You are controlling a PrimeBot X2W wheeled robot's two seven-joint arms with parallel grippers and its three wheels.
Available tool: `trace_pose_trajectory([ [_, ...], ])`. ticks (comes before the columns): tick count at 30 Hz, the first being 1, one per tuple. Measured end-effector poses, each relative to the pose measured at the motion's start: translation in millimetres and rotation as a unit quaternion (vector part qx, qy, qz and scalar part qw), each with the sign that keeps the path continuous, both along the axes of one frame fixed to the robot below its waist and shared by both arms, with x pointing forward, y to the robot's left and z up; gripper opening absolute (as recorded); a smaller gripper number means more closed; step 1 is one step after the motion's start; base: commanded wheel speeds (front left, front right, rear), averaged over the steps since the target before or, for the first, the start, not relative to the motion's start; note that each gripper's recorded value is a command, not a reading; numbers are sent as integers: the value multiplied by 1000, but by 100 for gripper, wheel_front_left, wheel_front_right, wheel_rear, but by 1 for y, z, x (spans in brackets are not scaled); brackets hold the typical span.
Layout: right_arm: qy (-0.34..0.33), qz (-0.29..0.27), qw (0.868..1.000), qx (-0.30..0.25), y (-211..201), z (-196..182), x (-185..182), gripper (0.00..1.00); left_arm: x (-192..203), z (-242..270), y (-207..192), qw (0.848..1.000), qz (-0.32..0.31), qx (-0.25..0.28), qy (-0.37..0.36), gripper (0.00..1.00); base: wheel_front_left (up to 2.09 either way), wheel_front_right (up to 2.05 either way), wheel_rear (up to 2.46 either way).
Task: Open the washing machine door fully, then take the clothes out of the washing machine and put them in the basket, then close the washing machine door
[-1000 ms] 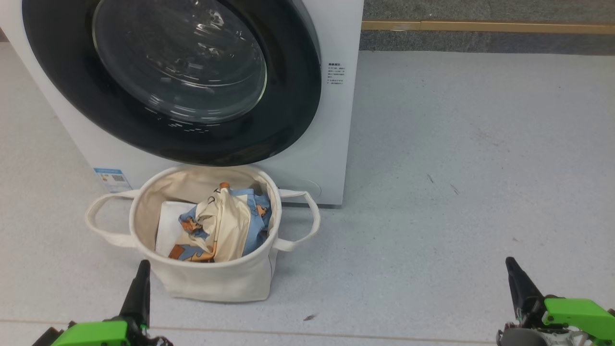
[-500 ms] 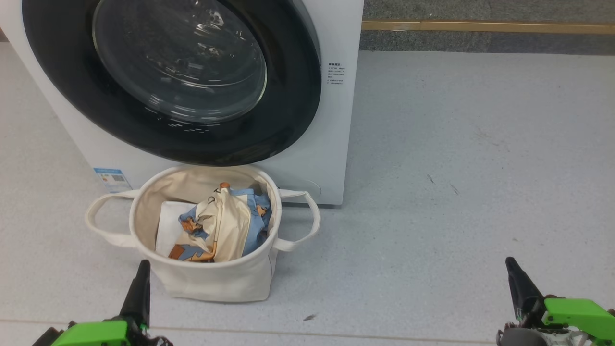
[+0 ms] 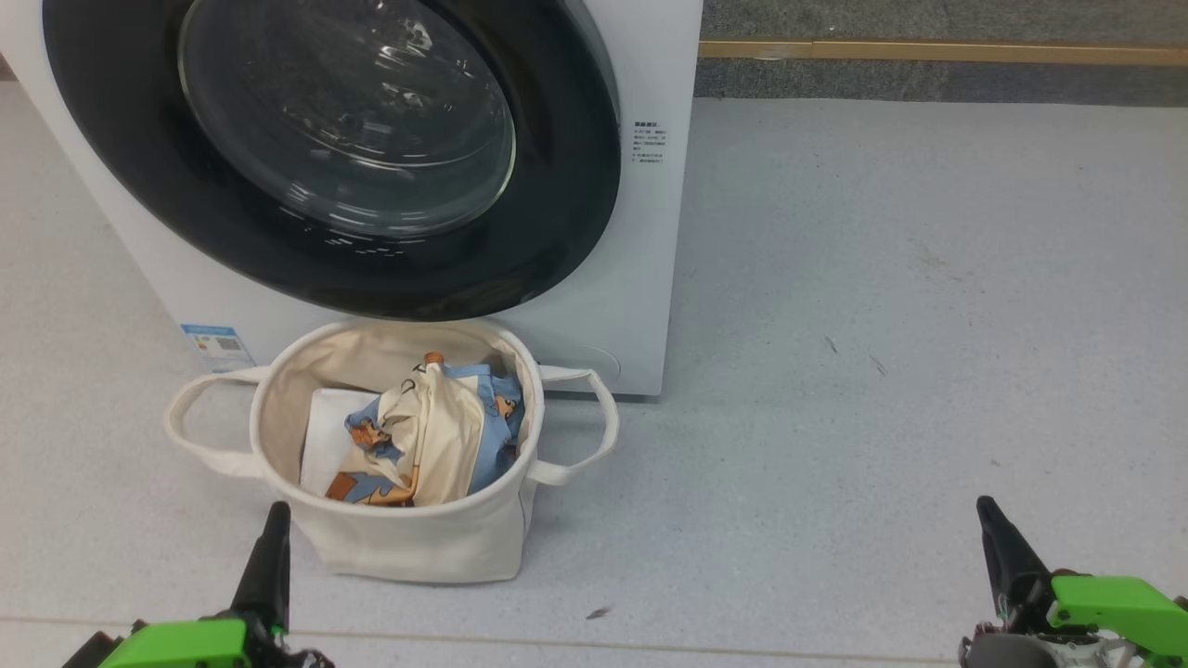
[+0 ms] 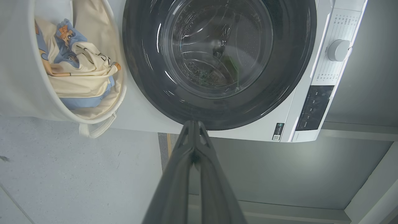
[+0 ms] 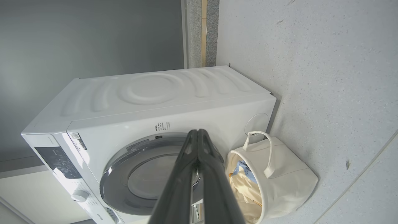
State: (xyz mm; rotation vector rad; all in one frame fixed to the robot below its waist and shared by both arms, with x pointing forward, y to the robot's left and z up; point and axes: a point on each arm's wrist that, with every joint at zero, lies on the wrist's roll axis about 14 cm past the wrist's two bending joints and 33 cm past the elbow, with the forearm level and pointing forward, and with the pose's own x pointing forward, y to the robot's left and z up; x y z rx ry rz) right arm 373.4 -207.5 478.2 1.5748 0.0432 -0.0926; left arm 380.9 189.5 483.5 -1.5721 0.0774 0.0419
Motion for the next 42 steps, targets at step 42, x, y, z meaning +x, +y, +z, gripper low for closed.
trace_pose_trajectory([
  [42, 0, 0, 1000, 0, 0, 0, 0, 0, 0, 0, 0, 1000, 0, 0, 0, 0, 0, 0, 0],
])
